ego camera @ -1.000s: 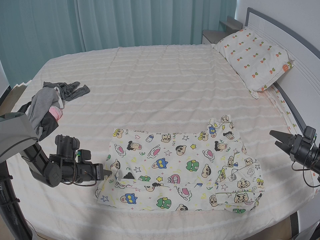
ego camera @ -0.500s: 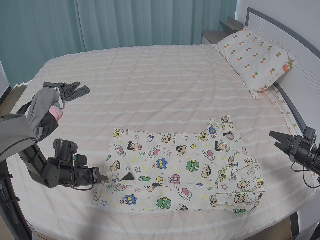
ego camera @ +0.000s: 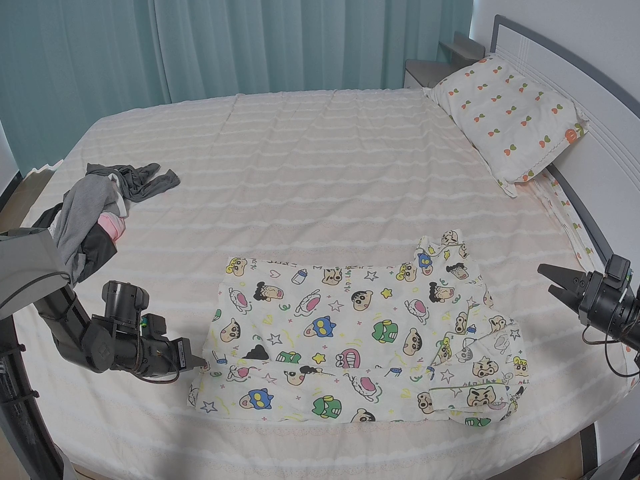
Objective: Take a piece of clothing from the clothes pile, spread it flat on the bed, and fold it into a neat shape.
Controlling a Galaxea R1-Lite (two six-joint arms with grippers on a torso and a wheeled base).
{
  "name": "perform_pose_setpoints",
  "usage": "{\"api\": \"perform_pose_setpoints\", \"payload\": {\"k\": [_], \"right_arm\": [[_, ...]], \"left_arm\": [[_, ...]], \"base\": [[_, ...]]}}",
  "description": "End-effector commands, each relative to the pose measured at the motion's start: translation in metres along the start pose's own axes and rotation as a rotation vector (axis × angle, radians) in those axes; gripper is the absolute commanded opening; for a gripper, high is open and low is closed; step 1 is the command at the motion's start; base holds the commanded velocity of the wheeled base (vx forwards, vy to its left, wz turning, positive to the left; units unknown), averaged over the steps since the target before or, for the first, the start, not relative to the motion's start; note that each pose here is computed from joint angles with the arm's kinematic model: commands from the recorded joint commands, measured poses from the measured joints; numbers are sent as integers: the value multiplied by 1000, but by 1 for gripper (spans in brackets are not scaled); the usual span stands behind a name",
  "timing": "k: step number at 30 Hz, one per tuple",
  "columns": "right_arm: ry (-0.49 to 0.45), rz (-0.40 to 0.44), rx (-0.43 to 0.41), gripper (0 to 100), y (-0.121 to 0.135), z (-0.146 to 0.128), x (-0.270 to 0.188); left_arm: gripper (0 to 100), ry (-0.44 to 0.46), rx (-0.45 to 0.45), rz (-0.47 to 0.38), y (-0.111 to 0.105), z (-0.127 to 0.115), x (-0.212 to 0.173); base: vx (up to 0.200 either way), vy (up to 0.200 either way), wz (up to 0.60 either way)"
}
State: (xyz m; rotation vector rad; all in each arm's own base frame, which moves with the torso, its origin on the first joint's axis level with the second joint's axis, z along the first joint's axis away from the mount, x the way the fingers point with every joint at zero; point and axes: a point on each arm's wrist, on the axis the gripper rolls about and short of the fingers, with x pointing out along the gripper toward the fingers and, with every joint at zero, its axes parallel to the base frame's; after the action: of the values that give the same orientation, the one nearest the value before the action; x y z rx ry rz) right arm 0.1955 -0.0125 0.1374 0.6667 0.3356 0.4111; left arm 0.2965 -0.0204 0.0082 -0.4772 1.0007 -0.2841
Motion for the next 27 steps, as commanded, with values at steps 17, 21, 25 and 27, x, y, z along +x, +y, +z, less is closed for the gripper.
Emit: {"api": "perform_pose_setpoints", "payload": {"k": [17, 21, 25, 27], "right_arm": [[0, 0, -2, 100, 0, 0, 0], [1, -1, -1, 100, 0, 0, 0], [1, -1, -1, 100, 0, 0, 0], [1, -1, -1, 100, 0, 0, 0]], "left_arm": [[0, 148, -77, 68, -21, 25, -33], [0, 135, -70, 77, -20, 27, -30], [0, 93, -55, 82, -15, 30, -16], [0, 76, -47, 76, -13, 29, -10]], "base": [[0, 0, 0], [0, 0, 0], [0, 0, 0], [0, 0, 0]]}}
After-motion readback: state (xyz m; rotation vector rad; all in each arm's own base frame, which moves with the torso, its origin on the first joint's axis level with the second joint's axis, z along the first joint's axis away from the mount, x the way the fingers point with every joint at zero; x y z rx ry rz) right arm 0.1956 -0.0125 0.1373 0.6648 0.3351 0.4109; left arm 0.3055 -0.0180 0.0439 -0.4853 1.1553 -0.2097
